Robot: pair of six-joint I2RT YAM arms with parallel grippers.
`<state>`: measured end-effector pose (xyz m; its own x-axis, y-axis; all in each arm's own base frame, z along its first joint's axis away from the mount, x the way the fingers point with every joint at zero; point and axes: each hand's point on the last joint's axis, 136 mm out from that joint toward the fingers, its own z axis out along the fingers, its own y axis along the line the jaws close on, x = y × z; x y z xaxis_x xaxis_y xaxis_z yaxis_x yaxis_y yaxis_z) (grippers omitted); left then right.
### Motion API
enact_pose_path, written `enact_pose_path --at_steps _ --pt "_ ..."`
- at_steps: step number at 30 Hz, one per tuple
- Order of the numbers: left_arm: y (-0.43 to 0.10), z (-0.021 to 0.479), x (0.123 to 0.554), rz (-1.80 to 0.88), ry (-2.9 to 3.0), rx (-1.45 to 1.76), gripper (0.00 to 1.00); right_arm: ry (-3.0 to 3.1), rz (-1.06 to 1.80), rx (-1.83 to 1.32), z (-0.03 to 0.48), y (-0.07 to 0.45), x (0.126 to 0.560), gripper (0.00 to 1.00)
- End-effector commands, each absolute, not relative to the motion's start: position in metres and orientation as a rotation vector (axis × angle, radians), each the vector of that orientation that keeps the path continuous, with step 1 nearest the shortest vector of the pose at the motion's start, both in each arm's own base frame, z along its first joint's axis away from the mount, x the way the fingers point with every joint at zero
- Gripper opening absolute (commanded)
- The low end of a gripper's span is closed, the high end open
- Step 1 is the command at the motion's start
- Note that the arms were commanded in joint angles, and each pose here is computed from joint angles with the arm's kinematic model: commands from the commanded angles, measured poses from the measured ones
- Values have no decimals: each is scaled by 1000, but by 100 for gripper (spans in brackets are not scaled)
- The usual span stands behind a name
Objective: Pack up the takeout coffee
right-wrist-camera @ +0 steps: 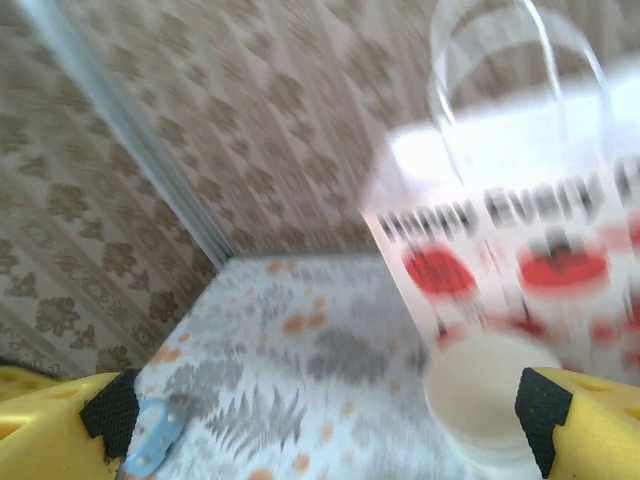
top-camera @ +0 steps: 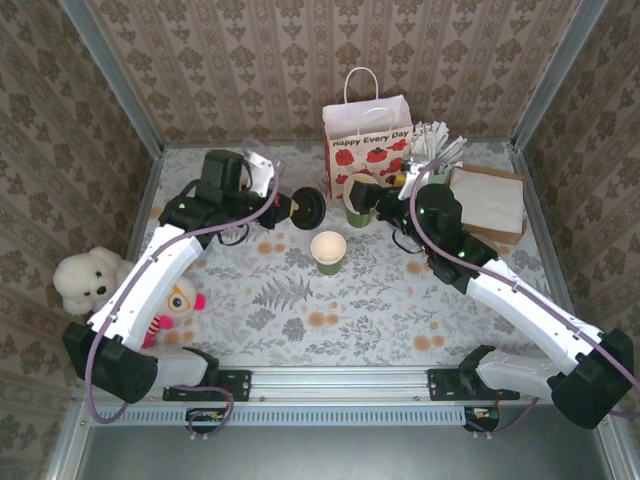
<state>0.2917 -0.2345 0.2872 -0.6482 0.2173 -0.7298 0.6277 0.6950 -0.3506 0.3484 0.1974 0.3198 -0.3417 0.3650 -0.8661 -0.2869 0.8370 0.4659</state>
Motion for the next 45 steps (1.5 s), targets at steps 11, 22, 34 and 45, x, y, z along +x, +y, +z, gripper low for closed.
enact_pose_path --at_steps 11,22,34,45 --pt "-250 195 275 -568 2708 460 0 2250 1287 558 179 217 333 100" --pt "-257 176 281 -486 2879 453 0 2369 1206 307 128 226 328 96" --pt "-264 167 290 -439 2916 459 0 2360 1294 180 124 242 326 89" --pt "-273 155 291 -362 2949 518 0 2372 1292 145 119 250 325 82"
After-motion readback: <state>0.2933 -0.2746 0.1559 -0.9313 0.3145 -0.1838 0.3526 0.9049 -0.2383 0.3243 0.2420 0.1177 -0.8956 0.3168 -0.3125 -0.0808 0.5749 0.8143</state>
